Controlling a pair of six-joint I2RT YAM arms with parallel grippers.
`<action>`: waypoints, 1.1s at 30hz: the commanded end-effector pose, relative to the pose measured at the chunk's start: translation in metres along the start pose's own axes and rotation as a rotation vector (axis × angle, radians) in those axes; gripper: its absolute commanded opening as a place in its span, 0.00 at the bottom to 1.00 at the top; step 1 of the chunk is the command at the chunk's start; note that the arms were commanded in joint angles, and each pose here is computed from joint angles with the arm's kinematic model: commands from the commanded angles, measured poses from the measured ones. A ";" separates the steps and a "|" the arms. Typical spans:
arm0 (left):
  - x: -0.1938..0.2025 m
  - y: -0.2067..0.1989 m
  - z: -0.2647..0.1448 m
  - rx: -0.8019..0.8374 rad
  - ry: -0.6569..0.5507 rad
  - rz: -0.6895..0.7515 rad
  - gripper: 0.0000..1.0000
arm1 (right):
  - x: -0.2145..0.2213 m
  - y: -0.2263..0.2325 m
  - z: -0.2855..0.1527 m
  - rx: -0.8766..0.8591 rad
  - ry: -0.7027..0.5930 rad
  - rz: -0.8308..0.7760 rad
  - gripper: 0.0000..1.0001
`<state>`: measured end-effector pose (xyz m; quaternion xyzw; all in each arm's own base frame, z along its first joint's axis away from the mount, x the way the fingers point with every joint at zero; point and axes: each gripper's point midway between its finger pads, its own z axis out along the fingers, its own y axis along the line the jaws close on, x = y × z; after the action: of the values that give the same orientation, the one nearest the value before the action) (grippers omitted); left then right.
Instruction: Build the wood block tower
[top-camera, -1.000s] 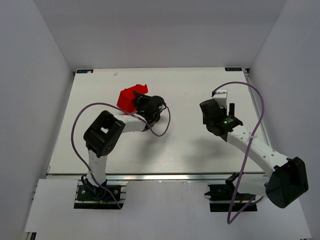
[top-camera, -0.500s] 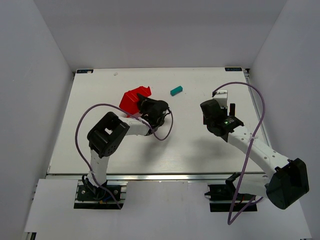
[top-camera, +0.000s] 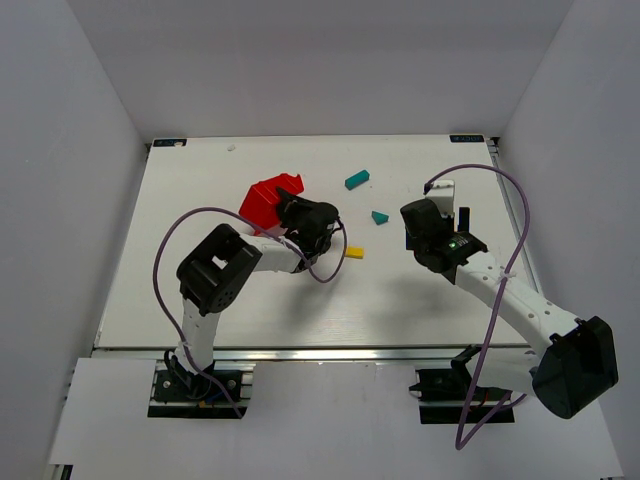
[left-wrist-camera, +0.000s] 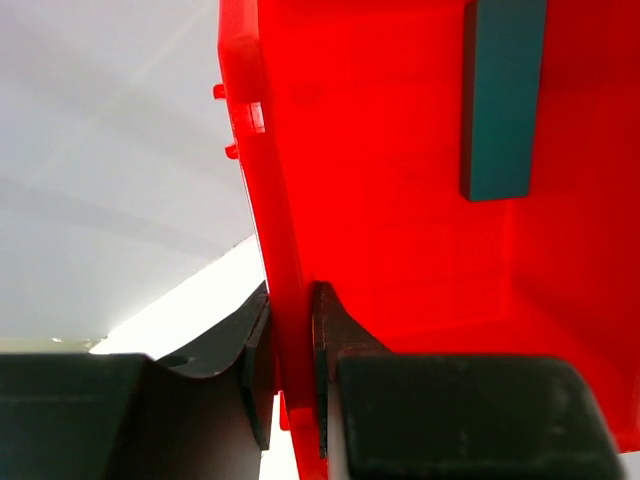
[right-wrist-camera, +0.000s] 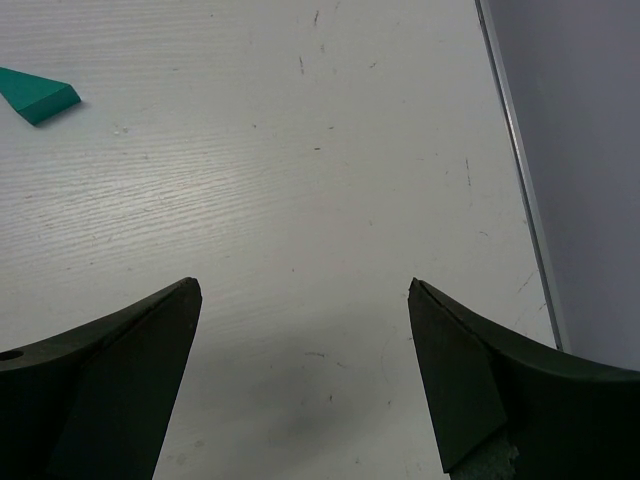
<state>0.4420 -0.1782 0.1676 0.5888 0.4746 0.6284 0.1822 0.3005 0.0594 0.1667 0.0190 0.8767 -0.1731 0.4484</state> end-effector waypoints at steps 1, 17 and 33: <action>0.012 0.016 -0.005 -0.018 0.030 0.009 0.00 | -0.005 -0.001 -0.002 0.007 -0.011 0.027 0.89; -0.025 -0.005 -0.050 -0.095 -0.134 0.433 0.00 | -0.004 0.006 -0.001 -0.023 0.008 0.013 0.89; 0.003 0.107 -0.052 0.291 -0.491 -0.718 0.00 | -0.014 0.002 -0.005 -0.024 -0.028 0.053 0.89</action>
<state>0.4684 -0.2563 0.2448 0.5540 0.5859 0.4628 0.3684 0.2968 0.0627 0.1591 0.0071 0.8862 -0.1661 0.4325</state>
